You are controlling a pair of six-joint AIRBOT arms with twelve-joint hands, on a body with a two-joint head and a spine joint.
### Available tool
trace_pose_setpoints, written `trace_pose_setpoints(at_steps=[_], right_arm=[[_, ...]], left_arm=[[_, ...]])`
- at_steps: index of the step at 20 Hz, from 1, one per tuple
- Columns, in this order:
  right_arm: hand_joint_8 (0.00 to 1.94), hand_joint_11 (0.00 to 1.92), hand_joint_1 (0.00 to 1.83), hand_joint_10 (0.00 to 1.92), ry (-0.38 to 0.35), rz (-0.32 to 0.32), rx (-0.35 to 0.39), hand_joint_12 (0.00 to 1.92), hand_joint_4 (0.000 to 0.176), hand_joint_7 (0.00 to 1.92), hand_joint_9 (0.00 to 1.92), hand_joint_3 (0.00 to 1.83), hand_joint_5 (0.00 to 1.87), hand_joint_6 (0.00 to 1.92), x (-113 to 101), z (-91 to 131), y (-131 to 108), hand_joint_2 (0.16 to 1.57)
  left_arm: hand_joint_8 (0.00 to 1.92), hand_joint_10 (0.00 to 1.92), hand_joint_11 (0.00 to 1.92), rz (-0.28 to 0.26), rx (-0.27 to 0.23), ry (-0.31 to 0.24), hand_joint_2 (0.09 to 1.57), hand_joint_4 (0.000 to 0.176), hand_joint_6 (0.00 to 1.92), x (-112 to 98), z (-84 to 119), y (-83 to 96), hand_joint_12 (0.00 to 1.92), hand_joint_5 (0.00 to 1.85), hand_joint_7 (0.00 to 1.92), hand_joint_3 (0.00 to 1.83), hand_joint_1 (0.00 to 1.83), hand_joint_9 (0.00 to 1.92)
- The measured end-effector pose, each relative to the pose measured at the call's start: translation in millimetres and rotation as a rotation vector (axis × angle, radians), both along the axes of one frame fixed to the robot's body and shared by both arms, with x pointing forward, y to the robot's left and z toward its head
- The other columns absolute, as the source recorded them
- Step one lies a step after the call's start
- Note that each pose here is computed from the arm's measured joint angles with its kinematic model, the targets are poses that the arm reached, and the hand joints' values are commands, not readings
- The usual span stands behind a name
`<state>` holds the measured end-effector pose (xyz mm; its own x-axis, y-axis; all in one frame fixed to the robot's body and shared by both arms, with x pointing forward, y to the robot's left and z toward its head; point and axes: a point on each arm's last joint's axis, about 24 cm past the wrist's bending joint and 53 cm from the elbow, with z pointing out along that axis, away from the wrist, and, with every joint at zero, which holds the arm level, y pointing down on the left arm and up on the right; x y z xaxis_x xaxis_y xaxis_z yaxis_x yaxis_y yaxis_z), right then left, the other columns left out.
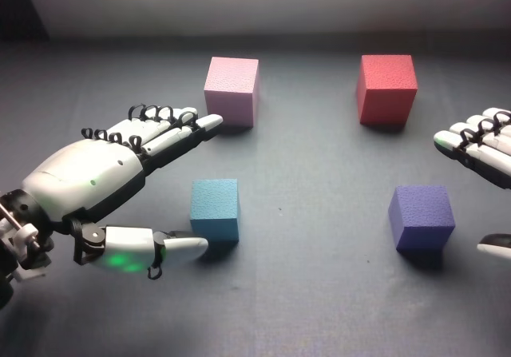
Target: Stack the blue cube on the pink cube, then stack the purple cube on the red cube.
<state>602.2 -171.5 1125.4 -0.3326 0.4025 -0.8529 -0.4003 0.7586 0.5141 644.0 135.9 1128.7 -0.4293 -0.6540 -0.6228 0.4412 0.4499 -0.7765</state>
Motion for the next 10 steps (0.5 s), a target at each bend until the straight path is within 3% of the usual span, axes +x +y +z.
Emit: trace_pose_setpoints(at_steps=[1,2,8,10], right_arm=[[0.00,0.00,0.66,0.00,0.005,0.000,-0.002,0.00,0.000,0.00,0.00,0.03,0.00,0.00,-0.2,-1.4,-0.1,1.29],[0.00,0.00,0.66,0.00,0.005,-0.002,-0.001,0.00,0.000,0.00,0.00,0.03,0.00,0.00,0.0,-1.2,-0.4,1.29],[0.00,0.00,0.65,0.00,0.005,-0.002,0.000,0.00,0.000,0.00,0.00,0.02,0.00,0.00,0.0,-1.2,-0.3,1.30],[0.00,0.00,0.60,0.00,0.005,-0.004,-0.002,0.00,0.000,0.00,0.00,0.02,0.00,0.00,-0.5,-2.3,-1.6,1.31]], left_arm=[[0.00,0.00,0.00,-0.001,0.001,-0.001,0.98,0.155,0.00,-0.1,0.0,-0.1,0.00,0.00,0.00,0.02,0.57,0.00],[0.00,0.00,0.00,0.001,0.000,0.001,0.99,0.150,0.00,0.2,-0.3,0.2,0.00,0.00,0.00,0.02,0.57,0.00],[0.00,0.00,0.00,0.004,0.014,0.018,0.98,0.167,0.00,5.0,-8.0,-1.8,0.00,0.00,0.00,0.01,0.56,0.00],[0.00,0.00,0.00,-0.005,0.031,0.032,0.97,0.113,0.00,11.4,-12.0,-10.0,0.00,0.00,0.00,0.00,0.62,0.00]])
